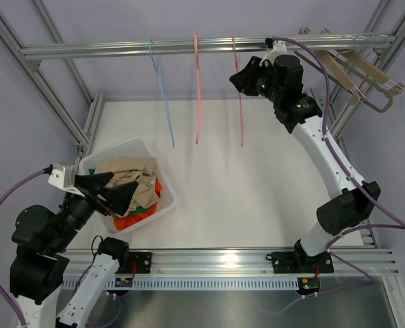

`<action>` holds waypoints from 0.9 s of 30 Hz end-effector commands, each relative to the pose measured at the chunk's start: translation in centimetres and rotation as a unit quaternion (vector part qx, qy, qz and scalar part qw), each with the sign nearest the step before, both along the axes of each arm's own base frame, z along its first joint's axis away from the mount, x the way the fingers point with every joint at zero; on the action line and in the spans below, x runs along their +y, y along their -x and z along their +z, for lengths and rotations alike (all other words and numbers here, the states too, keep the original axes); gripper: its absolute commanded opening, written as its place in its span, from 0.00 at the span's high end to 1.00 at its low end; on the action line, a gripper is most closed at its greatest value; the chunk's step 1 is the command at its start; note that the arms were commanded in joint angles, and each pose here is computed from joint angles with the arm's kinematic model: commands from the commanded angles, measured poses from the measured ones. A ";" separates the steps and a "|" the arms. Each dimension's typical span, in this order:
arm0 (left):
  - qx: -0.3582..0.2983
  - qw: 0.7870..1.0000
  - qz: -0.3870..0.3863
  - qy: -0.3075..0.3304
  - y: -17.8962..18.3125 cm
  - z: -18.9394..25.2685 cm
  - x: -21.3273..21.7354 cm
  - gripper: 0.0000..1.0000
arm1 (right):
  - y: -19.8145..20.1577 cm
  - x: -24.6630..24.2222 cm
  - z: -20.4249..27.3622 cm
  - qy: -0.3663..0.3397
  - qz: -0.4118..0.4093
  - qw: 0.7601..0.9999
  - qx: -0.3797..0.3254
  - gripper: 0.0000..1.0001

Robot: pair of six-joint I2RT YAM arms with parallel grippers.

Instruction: Remove the t-shirt from the hanger

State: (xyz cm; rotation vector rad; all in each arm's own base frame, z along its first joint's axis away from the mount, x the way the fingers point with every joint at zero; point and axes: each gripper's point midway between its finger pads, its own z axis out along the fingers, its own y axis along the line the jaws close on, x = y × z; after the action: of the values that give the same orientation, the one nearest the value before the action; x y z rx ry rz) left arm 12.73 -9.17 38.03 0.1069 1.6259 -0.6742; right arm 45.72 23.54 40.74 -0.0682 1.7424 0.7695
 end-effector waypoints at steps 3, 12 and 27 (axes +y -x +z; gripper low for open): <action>-0.017 0.997 -0.074 -0.013 1.0 -0.5 -2.1 0.01 | 3.1 -1.2 1.4 0.004 0.001 1.000 0.002 0.46; -0.041 0.996 -0.082 -0.009 1.7 1.0 -2.2 0.01 | 13.5 -5.9 8.0 -0.033 -0.013 0.994 -0.099 0.01; -0.201 0.975 -0.085 0.029 5.9 9.8 -1.3 0.01 | 31.0 -15.9 0.6 -0.119 -0.098 0.975 -0.158 0.01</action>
State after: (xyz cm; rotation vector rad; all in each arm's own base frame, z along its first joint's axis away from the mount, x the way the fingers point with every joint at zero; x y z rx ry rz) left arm 7.68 -9.76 46.57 0.2812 1.2854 -0.7335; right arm 14.65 9.36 43.12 0.0663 1.2972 0.8505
